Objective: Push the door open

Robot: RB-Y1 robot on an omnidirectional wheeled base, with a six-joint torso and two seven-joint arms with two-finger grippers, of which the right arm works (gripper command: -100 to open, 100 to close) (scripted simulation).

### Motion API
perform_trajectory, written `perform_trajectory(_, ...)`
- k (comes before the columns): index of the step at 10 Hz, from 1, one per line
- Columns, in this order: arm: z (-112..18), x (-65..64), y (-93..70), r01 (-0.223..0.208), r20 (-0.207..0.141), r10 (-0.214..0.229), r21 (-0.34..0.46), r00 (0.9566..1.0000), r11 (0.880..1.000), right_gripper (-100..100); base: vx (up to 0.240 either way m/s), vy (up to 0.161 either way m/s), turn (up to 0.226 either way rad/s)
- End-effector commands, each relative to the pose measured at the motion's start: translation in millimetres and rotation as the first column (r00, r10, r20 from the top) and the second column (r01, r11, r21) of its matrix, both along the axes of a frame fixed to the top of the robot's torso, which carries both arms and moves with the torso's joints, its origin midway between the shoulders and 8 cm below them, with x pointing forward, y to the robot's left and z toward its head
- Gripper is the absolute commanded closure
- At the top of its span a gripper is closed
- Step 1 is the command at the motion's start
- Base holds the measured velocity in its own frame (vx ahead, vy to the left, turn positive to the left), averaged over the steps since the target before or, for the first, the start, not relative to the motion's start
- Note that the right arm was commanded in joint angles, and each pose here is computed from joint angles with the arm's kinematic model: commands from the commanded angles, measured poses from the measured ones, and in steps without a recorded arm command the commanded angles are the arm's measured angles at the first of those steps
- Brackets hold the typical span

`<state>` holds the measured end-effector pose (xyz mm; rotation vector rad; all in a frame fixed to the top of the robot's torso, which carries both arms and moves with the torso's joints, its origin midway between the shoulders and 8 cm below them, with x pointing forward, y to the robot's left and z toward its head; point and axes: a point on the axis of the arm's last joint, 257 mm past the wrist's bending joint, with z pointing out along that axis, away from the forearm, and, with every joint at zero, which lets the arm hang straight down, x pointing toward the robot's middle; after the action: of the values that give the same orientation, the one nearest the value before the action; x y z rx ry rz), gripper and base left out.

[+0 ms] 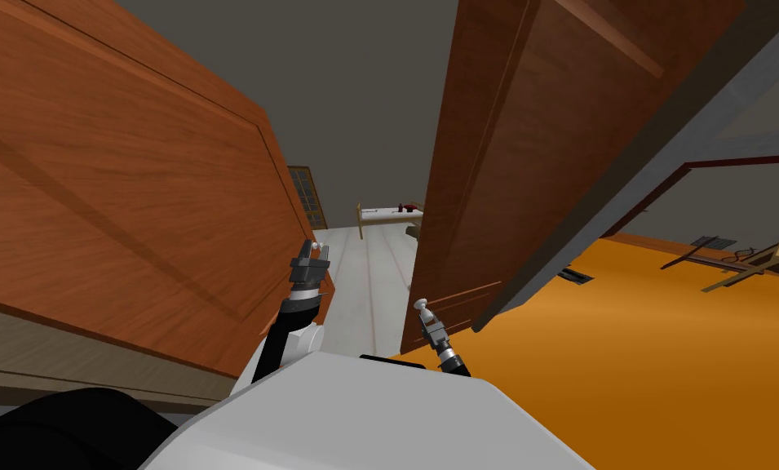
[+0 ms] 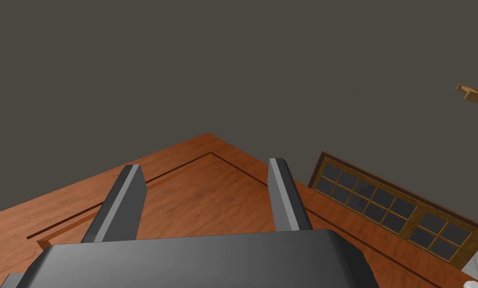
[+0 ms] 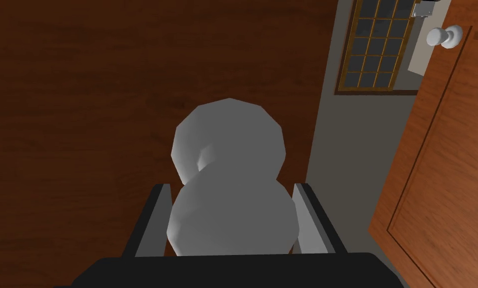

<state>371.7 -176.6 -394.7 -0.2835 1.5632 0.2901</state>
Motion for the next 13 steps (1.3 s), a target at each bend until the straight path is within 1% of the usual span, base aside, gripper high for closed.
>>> perform_trajectory(1, 1.2, 1.3, -2.3, 0.003, -0.009, -0.003, 0.03, 1.0, 1.0, 100, 0.027, 0.017, -0.025)
perform_trajectory(2, 1.5, 2.6, -3.5, 0.005, -0.021, -0.003, 0.065, 0.9998, 0.998, 100, 0.034, 0.023, -0.032)
perform_trajectory(4, 1.9, 4.2, -4.9, 0.007, -0.036, -0.004, 0.109, 0.9994, 0.994, 100, 0.025, 0.021, -0.036)
perform_trajectory(6, 2.4, 6.0, -6.4, 0.011, -0.052, -0.003, 0.155, 0.9987, 0.988, 100, 0.035, 0.02, -0.023)
perform_trajectory(8, 3.1, 8.4, -7.9, 0.017, -0.071, -0.002, 0.214, 0.9974, 0.977, 100, 0.041, 0.022, -0.03)
perform_trajectory(11, 4.0, 12.1, -10.1, 0.028, -0.101, 0.002, 0.303, 0.9949, 0.953, 100, 0.04, 0.027, -0.037)
perform_trajectory(12, 4.0, 12.1, -10.1, 0.029, -0.104, 0.003, 0.31, 0.9946, 0.95, 100, 0.036, 0.021, -0.022)
perform_trajectory(13, 4.4, 13.6, -10.7, 0.035, -0.116, 0.006, 0.347, 0.9932, 0.937, 100, 0.032, 0.016, -0.027)
